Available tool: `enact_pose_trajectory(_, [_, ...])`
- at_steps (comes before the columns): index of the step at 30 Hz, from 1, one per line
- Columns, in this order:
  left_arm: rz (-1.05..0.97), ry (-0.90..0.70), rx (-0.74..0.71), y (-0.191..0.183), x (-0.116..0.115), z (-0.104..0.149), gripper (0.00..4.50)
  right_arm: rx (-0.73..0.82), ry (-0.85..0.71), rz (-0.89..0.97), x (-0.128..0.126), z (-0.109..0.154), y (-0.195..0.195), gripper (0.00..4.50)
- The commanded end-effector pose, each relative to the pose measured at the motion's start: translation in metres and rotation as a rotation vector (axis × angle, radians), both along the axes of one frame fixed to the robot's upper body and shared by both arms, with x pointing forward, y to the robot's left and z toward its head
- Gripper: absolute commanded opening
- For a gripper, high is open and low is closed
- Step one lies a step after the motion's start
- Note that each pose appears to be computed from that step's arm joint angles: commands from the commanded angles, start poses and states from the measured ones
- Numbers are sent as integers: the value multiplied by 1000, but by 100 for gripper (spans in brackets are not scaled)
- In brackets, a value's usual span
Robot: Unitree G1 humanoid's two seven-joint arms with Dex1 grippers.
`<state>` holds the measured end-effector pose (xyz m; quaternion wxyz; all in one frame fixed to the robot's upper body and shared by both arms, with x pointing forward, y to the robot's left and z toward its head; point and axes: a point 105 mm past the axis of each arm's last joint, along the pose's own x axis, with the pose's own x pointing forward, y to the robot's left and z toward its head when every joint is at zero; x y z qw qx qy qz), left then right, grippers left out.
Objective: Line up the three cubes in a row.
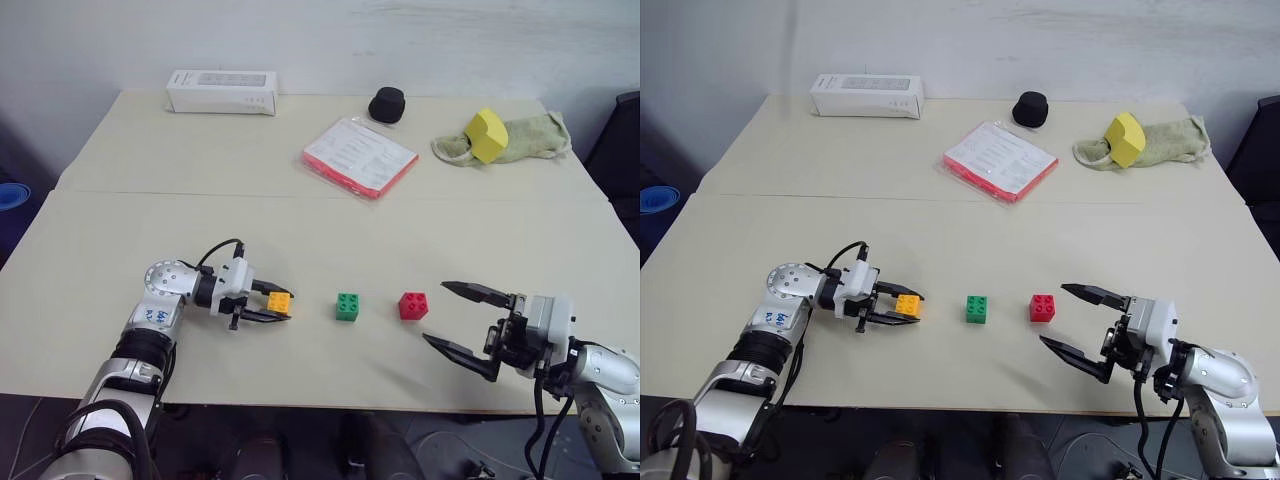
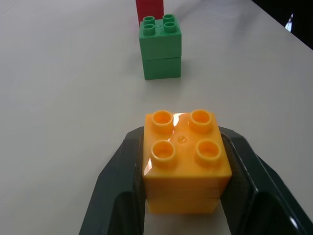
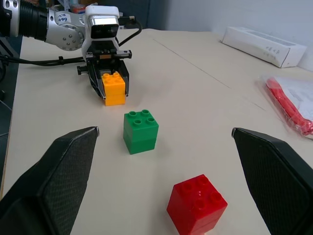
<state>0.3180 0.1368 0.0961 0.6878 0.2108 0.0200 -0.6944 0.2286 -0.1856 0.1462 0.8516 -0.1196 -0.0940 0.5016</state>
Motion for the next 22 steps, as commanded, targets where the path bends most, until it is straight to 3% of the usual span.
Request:
enact_pose_trajectory(1, [38,60,16,6,3,-3,241,-2,-32,-6,-1,9,-4,450])
enact_pose_trajectory(6, [97,-48,-18,20,6,17,393,-1,-28,-1,-4,18,-9,450])
enact_pose_trajectory(10, [189,-74,-15,54,-3,34,393,-72,1,13,-15,23,-25,450])
enact_pose_trajectory(16, [373,22,109,115,-41,44,393,-281,102,-12,-26,35,-60,450])
enact_pose_trajectory(19, [453,-25,71,121,-44,58,393,-321,78,-7,-22,41,-67,450])
enact_pose_trajectory(22, [457,2,44,116,-54,56,393,-336,65,-14,-18,32,-73,450])
